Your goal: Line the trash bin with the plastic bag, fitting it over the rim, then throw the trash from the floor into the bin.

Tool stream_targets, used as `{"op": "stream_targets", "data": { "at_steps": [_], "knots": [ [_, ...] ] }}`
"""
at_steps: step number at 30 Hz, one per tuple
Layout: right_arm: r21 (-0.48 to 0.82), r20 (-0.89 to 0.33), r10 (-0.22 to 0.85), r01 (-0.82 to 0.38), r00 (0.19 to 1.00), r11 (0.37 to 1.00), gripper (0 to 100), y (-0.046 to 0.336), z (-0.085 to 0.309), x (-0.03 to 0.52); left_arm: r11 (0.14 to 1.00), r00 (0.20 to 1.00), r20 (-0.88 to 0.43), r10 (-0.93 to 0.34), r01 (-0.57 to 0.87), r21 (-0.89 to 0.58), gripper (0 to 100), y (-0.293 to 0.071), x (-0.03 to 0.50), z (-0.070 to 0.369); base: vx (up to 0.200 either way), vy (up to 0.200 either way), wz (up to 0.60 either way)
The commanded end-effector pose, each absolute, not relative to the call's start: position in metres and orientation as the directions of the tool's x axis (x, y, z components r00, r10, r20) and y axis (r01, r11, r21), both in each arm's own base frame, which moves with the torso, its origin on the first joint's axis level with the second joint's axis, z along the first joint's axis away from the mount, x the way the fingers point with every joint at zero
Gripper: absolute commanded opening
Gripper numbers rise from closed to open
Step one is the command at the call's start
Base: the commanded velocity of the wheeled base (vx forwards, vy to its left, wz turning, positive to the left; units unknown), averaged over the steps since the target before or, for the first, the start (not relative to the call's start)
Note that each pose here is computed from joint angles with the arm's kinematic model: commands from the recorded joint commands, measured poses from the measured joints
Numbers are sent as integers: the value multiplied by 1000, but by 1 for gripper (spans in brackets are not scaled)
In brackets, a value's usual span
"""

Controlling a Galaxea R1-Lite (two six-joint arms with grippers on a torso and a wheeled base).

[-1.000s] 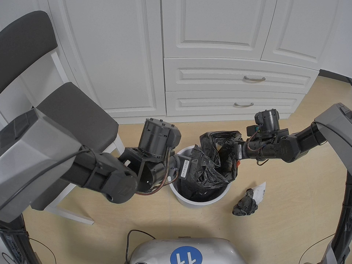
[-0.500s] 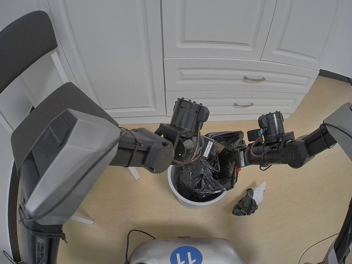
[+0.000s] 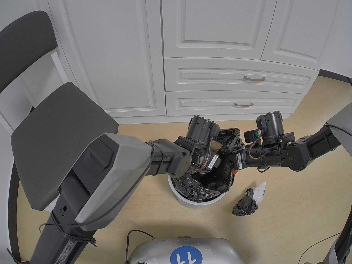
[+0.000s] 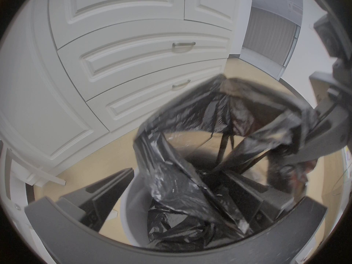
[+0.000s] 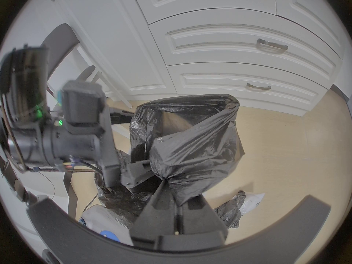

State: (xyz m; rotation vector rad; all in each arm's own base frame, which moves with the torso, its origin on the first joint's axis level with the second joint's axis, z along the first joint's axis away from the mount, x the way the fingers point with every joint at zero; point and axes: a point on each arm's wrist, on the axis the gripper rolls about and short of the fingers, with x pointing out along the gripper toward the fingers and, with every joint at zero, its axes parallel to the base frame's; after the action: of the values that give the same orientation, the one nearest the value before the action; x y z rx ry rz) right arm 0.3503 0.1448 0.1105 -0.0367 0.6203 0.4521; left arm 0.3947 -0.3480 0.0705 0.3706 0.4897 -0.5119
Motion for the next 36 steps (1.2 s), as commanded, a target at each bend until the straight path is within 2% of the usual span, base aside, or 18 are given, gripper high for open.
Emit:
{"op": "stream_targets", "data": {
  "at_steps": [1, 9, 10, 13, 20, 28, 33, 36],
  "knots": [
    [100, -564, 401, -423, 722, 901, 0, 144, 114, 347, 816, 757, -555, -344, 534, 223, 0, -346, 402, 48, 0, 0, 0],
    [94, -567, 394, -418, 724, 904, 0, 140, 114, 346, 845, 785, -539, -304, 483, 228, 0, -337, 408, 55, 0, 0, 0],
    [97, -572, 396, -421, 718, 902, 0, 137, 112, 346, 867, 798, -515, -313, 461, 187, 0, -335, 407, 73, 0, 0, 0],
    [104, -575, 407, -430, 710, 897, 0, 135, 111, 347, 880, 806, -497, -323, 449, 157, 0, -335, 404, 88, 0, 0, 0],
    [103, -576, 400, -422, 713, 901, 0, 110, 100, 364, 881, 768, -565, -301, 450, 143, 0, -314, 369, 101, 0, 0, 0],
    [106, -537, 382, -389, 753, 915, 0, 94, 84, 387, 920, 732, -636, -243, 382, 88, 0, -280, 349, 93, 0, 0, 0],
    [168, -531, 397, -367, 748, 915, 0, 98, 79, 397, 937, 747, -621, -236, 344, 57, 0, -261, 342, 88, 0, 0, 0],
    [259, -491, 440, -356, 752, 898, 0, 103, 82, 404, 947, 771, -592, -236, 320, 38, 0, -236, 329, 88, 0, 0, 0]
  ]
}}
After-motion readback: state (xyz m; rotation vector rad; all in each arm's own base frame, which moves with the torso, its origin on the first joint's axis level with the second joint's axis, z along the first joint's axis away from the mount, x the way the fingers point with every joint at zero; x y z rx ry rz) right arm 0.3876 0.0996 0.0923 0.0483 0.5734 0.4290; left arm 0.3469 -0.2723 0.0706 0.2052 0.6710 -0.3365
